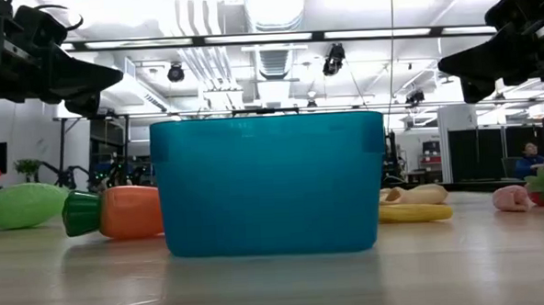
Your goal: Pick and placing Produce into tupperware
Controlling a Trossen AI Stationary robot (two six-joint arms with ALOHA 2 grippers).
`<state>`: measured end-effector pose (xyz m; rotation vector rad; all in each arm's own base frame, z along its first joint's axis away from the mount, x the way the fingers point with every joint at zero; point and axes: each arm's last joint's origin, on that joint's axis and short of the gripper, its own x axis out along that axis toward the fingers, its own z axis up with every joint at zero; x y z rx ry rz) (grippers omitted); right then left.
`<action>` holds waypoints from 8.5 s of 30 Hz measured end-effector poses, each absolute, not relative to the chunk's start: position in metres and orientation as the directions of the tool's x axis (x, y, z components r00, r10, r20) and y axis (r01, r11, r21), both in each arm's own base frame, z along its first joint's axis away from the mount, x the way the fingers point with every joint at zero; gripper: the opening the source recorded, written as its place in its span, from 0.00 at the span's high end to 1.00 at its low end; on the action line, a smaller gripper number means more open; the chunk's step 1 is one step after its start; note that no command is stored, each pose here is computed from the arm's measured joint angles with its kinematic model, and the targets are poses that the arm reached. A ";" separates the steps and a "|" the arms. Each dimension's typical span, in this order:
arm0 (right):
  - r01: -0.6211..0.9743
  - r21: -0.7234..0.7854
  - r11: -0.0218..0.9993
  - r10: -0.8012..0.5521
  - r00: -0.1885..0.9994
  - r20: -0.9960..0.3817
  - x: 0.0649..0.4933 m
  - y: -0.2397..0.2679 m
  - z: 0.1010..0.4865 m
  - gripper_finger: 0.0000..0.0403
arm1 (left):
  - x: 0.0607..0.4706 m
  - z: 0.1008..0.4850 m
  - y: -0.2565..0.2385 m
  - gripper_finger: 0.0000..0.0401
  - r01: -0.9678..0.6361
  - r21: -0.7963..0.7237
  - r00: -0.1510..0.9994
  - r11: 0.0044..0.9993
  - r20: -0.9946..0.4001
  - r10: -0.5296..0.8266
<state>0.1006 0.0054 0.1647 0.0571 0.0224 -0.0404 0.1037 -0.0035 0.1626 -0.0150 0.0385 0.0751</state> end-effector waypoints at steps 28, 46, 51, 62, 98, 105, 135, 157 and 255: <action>0.041 0.057 0.998 -0.040 0.999 -0.023 0.101 0.005 0.165 0.96 | 0.104 0.163 -0.004 1.00 -0.075 -0.013 0.996 0.997 -0.039 0.075; 0.042 0.057 0.998 -0.040 0.999 -0.024 0.101 0.005 0.165 0.96 | 0.104 0.163 -0.004 1.00 -0.076 -0.014 0.996 0.997 -0.039 0.075; 0.041 0.057 0.998 -0.040 0.999 -0.023 0.101 0.005 0.165 0.96 | 0.104 0.163 -0.004 1.00 -0.076 -0.013 0.996 0.997 -0.039 0.075; 0.041 0.056 0.998 -0.040 0.999 -0.012 0.101 0.005 0.166 0.96 | 0.104 0.166 -0.004 1.00 -0.075 -0.019 0.997 0.997 -0.003 0.075; -0.054 -0.019 0.998 0.058 0.927 0.370 0.093 0.008 0.244 0.37 | 0.112 0.208 -0.002 0.51 -0.159 0.051 0.954 0.986 0.266 0.140; -0.038 -0.054 0.998 0.045 0.988 0.147 0.112 0.009 0.291 0.37 | 0.127 0.236 -0.003 0.39 -0.164 0.049 0.954 0.985 0.264 0.146; 0.090 0.134 0.987 0.042 0.658 -0.752 0.191 0.017 0.328 0.40 | 0.165 0.248 -0.006 0.39 -0.163 0.073 0.969 0.984 0.197 0.146; 0.444 0.382 0.810 0.099 0.540 -0.836 0.146 0.026 0.215 0.43 | 0.172 0.241 -0.007 0.39 -0.160 0.086 0.978 0.983 0.149 0.146; 0.831 -0.086 0.549 -0.067 -0.059 -0.996 0.247 0.079 0.149 0.54 | 0.173 0.233 -0.007 0.39 -0.155 0.085 0.983 0.984 0.115 0.145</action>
